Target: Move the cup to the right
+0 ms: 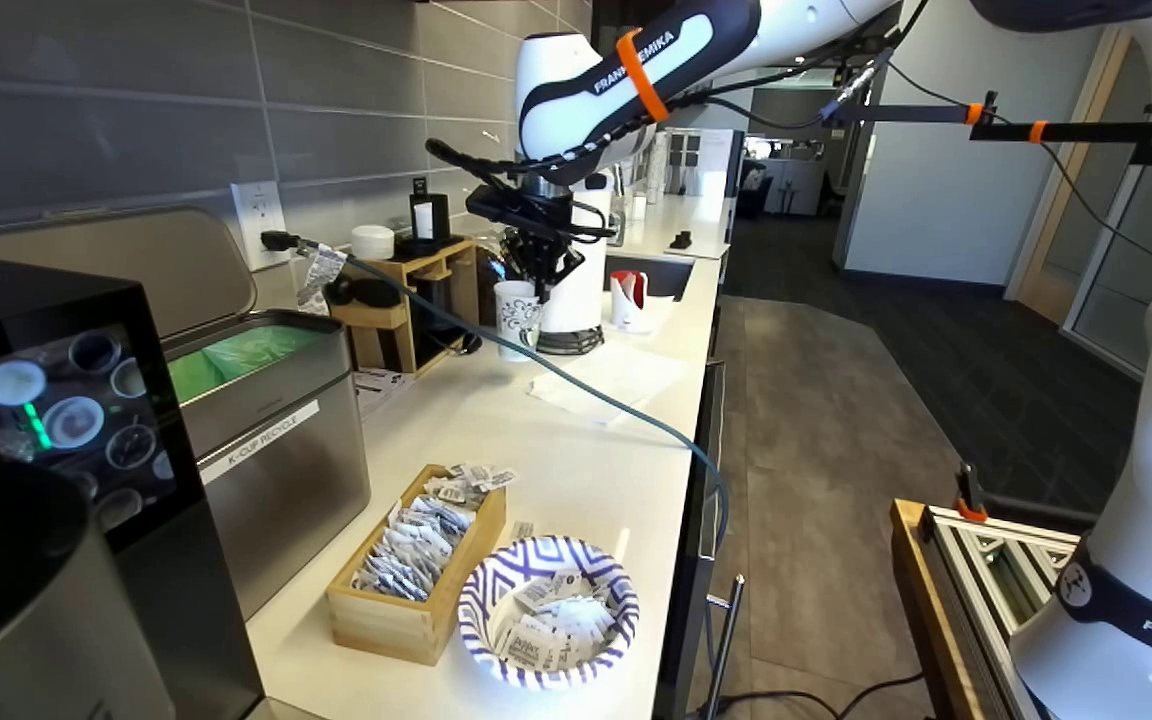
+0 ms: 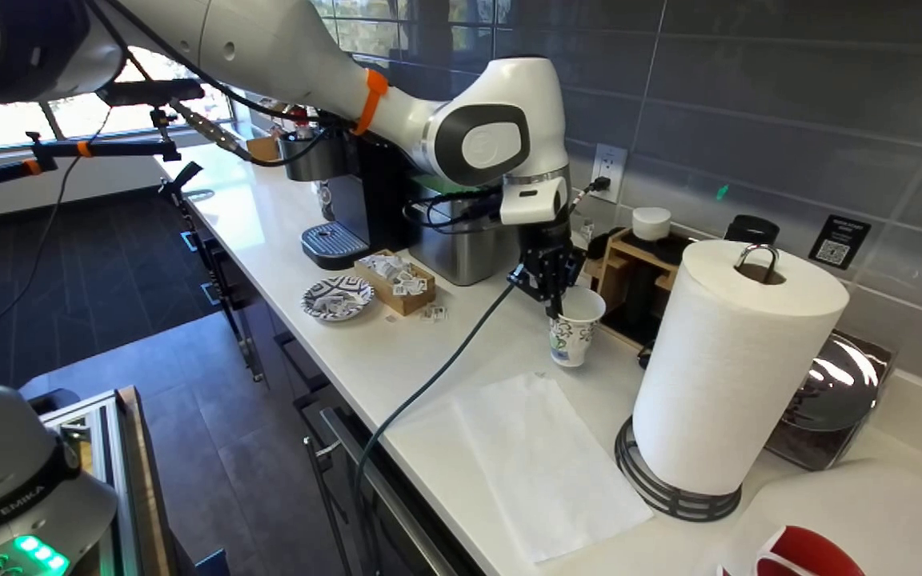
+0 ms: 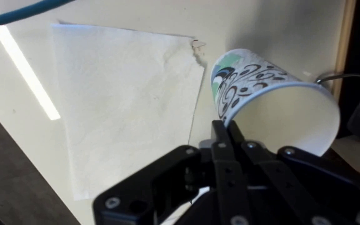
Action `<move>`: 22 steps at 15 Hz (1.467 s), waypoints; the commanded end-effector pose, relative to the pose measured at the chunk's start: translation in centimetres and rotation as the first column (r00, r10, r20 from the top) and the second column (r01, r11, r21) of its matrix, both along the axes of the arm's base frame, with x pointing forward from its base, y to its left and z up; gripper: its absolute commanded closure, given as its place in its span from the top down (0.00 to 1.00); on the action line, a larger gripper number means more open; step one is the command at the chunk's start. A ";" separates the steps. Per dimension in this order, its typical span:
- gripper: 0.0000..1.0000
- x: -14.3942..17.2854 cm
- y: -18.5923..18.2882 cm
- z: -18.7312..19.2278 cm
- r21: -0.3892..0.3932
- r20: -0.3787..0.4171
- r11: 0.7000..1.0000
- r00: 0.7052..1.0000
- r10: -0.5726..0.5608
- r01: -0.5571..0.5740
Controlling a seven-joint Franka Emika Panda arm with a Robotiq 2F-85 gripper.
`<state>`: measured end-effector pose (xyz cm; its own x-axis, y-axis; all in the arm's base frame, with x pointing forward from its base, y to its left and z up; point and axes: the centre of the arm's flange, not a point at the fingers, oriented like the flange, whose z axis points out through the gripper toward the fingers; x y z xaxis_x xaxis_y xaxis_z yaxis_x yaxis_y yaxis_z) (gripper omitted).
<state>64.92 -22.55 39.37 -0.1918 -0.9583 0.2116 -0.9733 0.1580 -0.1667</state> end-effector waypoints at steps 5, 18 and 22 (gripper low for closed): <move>0.01 1.1 2.0 -2.0 -0.132 -0.012 0.991 1.000 0.004 -0.006; 0.29 1.0 2.0 -4.4 -0.094 -0.093 0.996 0.996 -0.004 -0.005; 0.58 1.0 1.9 -4.2 -0.089 -0.091 0.996 0.996 -0.003 -0.005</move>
